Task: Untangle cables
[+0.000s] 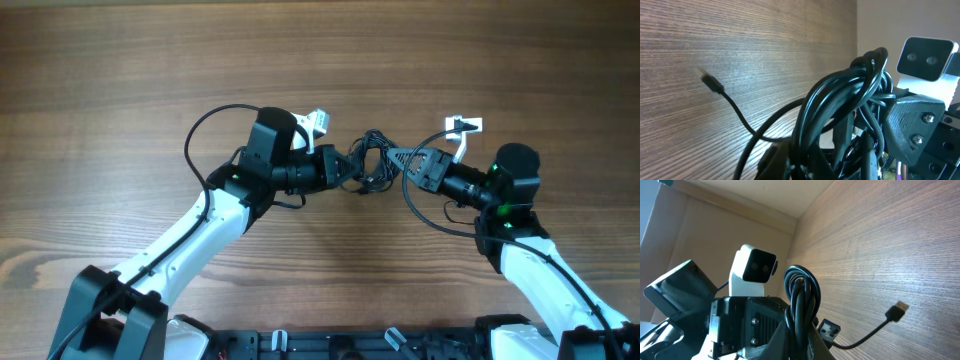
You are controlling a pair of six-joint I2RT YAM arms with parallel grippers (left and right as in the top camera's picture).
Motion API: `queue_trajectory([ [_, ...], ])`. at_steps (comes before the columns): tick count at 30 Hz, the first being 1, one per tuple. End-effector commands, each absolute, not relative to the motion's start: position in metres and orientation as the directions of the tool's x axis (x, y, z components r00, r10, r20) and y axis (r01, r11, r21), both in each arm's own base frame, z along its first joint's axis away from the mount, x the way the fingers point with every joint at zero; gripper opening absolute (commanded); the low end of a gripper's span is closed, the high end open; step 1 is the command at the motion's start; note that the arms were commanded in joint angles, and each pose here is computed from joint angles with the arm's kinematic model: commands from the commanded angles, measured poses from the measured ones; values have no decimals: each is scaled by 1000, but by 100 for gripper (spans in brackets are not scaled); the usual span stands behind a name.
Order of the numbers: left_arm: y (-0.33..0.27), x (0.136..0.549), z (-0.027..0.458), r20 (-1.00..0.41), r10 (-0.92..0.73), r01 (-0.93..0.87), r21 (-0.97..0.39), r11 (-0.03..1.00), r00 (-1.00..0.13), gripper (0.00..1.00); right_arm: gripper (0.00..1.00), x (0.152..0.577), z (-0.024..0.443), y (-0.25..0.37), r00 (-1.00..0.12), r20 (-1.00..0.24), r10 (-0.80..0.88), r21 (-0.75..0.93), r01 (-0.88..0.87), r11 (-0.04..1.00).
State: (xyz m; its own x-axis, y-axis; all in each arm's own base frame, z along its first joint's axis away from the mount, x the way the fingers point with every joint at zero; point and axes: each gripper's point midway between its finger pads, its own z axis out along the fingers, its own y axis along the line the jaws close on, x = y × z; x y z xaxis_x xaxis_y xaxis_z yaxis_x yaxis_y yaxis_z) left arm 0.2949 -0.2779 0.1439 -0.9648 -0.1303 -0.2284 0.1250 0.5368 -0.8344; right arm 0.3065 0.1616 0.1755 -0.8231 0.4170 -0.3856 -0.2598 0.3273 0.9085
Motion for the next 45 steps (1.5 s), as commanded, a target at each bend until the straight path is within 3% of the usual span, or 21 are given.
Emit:
queue_trajectory([
  [1,-271,303,149,-257,-159,133,-830,542,-953,4,7,302,179,165,-832,-399,385,904,-289,314],
  [3,-259,313,149,-260,-193,116,-829,547,-946,4,18,301,175,165,-824,-432,366,887,-316,336],
  [5,-247,321,153,-305,-187,160,-822,547,-934,4,39,300,170,165,-816,-465,345,867,-341,364],
  [8,-235,327,162,-370,-176,220,-806,550,-912,4,55,300,169,165,-811,-478,336,859,-353,370],
  [10,-236,326,162,-396,-156,251,-793,556,-905,4,50,295,172,168,-820,-480,312,861,-373,346],
  [14,-222,344,151,-389,-276,133,-756,641,-879,4,17,277,178,177,-869,-427,251,894,-364,261],
  [17,-226,349,142,-395,-369,28,-714,700,-841,4,4,274,181,186,-898,-359,254,925,-304,229],
  [20,-244,344,141,-430,-402,2,-685,728,-808,4,5,285,174,193,-876,-371,308,914,-285,290],
  [25,-259,342,151,-421,-438,1,-721,693,-794,4,5,303,157,187,-820,-428,380,870,-260,419],
  [30,-256,344,151,-426,-447,-7,-718,696,-787,4,5,305,152,185,-814,-435,385,861,-251,442],
  [36,-281,329,164,-371,-380,71,-788,612,-847,4,5,314,149,177,-785,-450,426,848,-225,481],
  [45,-302,306,158,-410,-281,146,-750,645,-868,4,5,320,159,176,-768,-422,482,873,-200,445],
])
